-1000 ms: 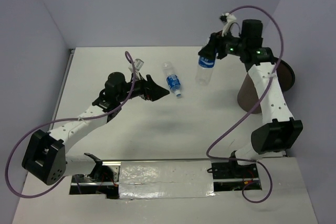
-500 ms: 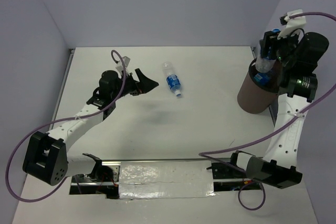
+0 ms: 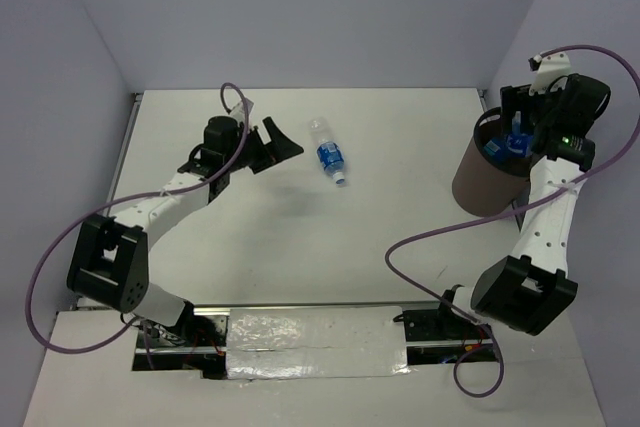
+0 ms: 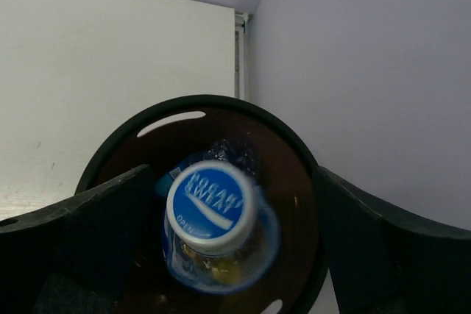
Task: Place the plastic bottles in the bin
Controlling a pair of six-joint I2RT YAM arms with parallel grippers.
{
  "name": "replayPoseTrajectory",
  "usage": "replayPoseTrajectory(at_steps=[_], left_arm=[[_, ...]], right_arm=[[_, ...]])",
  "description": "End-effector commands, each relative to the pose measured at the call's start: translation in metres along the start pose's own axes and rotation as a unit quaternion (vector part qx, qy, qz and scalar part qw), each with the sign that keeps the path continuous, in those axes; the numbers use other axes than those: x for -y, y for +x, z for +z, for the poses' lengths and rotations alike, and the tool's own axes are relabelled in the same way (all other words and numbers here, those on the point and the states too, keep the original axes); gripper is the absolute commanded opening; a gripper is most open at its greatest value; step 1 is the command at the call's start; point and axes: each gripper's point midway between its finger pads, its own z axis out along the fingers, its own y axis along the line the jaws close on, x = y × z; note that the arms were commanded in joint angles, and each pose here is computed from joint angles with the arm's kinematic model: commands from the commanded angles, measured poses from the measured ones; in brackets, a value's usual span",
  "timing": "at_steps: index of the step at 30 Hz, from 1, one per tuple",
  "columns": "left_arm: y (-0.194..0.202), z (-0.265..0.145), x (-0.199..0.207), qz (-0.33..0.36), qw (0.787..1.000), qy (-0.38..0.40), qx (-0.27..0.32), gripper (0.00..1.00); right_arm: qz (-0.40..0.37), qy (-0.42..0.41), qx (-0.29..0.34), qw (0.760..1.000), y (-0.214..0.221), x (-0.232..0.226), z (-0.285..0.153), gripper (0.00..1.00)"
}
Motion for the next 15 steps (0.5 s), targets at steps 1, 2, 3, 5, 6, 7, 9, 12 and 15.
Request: replayPoseTrajectory(at_steps=[1,2,3,5,6,7,9,12,15], left_arm=[[-0.025,0.012,0.017,0.006,1.000,-0.004,0.006,1.00],[-0.025,0.017,0.014,0.007,1.000,-0.013,0.001,0.99],[-0.021,0.027,0.005,0.001,1.000,-0.027,-0.012,0.99],[-0.027,0.037,0.004,0.002,0.999,-0.047,-0.016,0.99],[-0.024,0.048,-0.007,-0.003,0.998,-0.063,-0.025,0.99],[-0.025,0.053,-0.006,-0.006,0.997,-0.075,-0.033,0.99],[-0.018,0.072,-0.027,-0.009,0.993,-0.112,-0.047,0.99],[-0.015,0.098,-0.039,0.006,0.986,-0.154,-0.060,0.98],[-0.019,0.126,-0.032,0.034,0.983,-0.168,-0.063,0.97]], right_arm=[[-0.024,0.020,0.026,0.999,-0.017,0.013,-0.002,1.00],[-0.021,0.017,0.030,0.999,-0.020,0.014,-0.003,1.00],[-0.020,0.009,0.038,0.999,-0.025,0.011,-0.006,1.00],[-0.014,0.002,0.056,0.998,-0.038,0.009,-0.013,1.00],[-0.013,-0.012,0.070,0.997,-0.046,0.003,-0.019,1.00],[-0.010,-0.024,0.079,0.997,-0.052,-0.001,-0.023,1.00],[-0.009,-0.080,0.111,0.991,-0.070,-0.023,-0.040,1.00],[-0.027,-0.197,0.130,0.971,-0.075,-0.069,-0.066,1.00],[-0.036,-0.377,0.154,0.912,-0.070,-0.138,-0.101,1.00]])
